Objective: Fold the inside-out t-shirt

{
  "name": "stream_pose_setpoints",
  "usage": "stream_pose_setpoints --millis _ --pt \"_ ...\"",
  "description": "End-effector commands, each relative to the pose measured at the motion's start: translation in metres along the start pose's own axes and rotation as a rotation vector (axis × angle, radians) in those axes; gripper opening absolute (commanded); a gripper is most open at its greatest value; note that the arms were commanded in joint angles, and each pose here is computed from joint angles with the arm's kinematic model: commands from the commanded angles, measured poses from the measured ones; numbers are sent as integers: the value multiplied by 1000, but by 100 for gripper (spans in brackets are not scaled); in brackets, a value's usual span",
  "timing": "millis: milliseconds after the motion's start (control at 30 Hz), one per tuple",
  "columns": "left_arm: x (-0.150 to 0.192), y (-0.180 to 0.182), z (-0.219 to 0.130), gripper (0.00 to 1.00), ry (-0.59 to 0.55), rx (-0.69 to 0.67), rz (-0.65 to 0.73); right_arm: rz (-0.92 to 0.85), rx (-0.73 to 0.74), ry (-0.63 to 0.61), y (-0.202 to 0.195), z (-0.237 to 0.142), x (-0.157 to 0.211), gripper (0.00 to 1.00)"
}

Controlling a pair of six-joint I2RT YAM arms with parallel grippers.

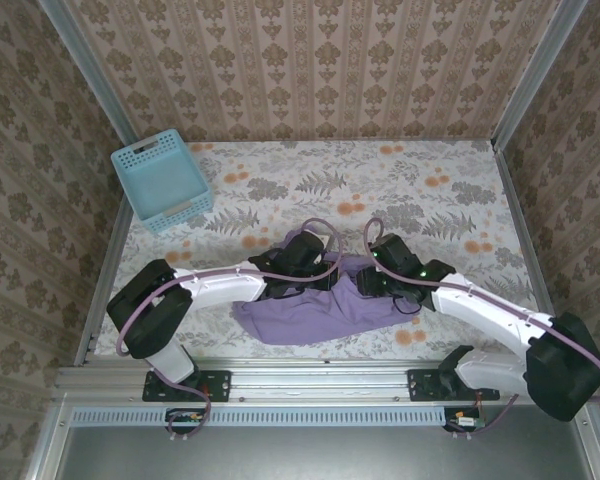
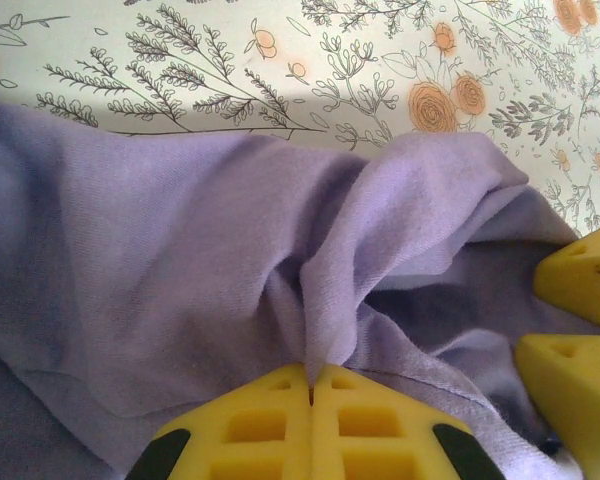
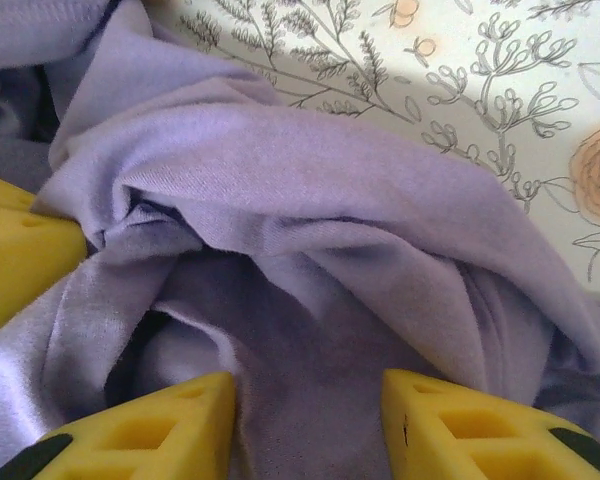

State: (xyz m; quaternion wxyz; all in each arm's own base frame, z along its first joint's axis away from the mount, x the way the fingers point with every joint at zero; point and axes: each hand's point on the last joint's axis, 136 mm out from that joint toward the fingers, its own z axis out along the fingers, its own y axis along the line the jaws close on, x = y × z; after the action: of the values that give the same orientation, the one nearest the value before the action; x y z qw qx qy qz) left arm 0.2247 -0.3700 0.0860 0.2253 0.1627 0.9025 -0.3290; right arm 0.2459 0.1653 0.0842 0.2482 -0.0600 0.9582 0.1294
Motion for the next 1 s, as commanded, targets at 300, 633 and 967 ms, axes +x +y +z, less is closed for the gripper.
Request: stream_pose_setpoints --millis 300,633,967 --pt "-12 11 -11 0 -49 4 -41 -65 -59 -95 23 -27 -27 0" --pt "-33 46 -32 0 -99 35 -123 -19 -362 -279 47 -77 -23 0" --pt "-25 39 -24 0 -78 90 -109 84 -147 -100 0 -31 36 0"
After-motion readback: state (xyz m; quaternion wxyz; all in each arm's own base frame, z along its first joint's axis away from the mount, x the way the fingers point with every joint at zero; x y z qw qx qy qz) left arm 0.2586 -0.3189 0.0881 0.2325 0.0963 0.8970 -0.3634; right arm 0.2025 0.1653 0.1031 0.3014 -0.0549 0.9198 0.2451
